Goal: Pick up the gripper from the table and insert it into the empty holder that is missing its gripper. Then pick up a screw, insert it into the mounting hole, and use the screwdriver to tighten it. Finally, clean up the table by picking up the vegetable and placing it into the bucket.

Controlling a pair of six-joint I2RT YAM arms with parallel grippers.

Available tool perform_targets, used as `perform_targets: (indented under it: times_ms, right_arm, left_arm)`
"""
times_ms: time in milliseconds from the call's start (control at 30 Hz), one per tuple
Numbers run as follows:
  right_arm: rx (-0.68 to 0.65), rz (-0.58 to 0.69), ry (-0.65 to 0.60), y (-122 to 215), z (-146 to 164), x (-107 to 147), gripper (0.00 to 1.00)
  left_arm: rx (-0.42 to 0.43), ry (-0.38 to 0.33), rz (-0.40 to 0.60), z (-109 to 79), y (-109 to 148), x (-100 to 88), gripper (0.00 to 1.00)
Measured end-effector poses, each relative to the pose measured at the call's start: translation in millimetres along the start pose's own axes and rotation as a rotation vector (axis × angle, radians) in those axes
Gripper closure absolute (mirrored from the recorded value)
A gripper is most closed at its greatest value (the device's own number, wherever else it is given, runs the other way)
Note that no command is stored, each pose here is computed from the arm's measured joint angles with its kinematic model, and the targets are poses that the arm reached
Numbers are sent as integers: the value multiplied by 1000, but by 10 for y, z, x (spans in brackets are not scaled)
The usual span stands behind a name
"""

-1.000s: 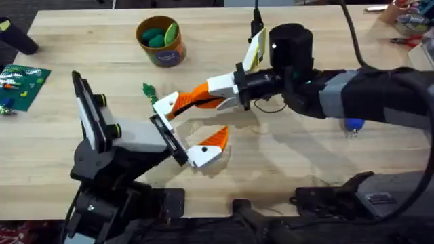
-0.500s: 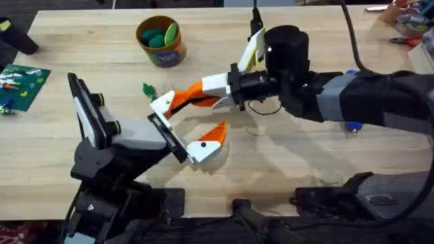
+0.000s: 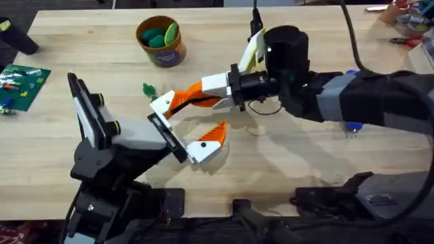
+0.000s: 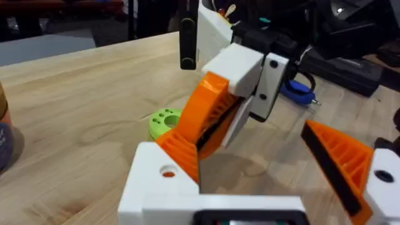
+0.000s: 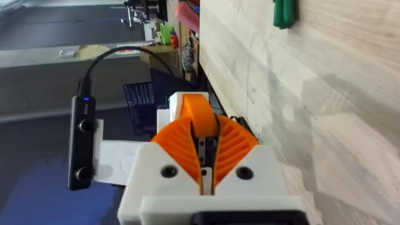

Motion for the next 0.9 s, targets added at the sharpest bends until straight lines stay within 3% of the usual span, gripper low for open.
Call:
perform_targets:
  times_ms: [433,900]
  right_arm:
    - [-2,24,-12,1,-13,33,719]
    - [4,78,-38,-63,-69,142,314]
  left_arm:
    - [1,-9,-1,-1,0,-2,14]
    - [52,-34,7,-61,-1,6,14]
Point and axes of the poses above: each hand's point on the last joint's axis, 136 mm out from that joint toward the fingers, its own y axis back along the fingers, its own z axis along the line the jaws close on, x = y × z, the point moved 7 cm from there along y, back along the fingers, and after that the axes turned 5 degrees about y, right-handed, at the moved point
